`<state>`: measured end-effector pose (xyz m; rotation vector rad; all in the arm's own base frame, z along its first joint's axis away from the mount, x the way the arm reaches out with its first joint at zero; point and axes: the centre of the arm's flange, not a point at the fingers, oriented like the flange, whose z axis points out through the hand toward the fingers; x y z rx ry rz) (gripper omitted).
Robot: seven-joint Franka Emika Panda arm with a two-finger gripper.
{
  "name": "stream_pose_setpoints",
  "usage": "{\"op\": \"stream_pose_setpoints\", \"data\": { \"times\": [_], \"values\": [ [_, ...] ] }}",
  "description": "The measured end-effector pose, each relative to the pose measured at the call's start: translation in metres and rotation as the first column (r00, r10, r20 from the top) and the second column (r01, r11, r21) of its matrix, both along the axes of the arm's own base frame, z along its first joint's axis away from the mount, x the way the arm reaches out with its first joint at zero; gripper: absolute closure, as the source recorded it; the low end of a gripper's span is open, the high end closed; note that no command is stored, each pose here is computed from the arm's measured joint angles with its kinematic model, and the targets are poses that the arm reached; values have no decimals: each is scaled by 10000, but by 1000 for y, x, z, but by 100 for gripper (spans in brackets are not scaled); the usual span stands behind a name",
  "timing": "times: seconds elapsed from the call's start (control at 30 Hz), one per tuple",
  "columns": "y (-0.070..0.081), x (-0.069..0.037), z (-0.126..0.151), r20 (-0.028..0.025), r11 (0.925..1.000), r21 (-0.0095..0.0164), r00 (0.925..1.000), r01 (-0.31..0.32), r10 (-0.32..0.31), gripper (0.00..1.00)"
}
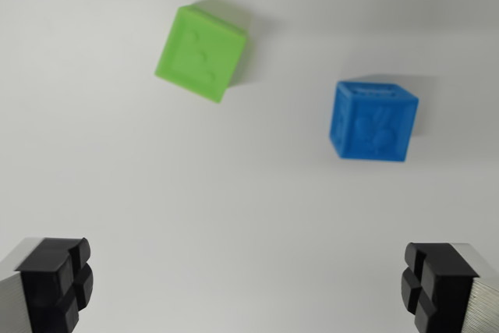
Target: Stack cube
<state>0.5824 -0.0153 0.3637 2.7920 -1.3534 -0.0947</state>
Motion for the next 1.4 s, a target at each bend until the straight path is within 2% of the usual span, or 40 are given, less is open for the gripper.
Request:
{"op": "stream_pose_setpoints", "data": {
  "times": [0.47,0.83,1.07,1.4],
  "values": [
    [8,4,-37,128,9974,-22,9973,717,-717,0],
    [15,8,-74,275,9892,-26,9888,1466,-1465,0],
    [20,11,-102,375,9797,-18,9791,2003,-2001,0],
    [29,14,-145,518,9593,9,9580,2822,-2819,0]
  ]
}}
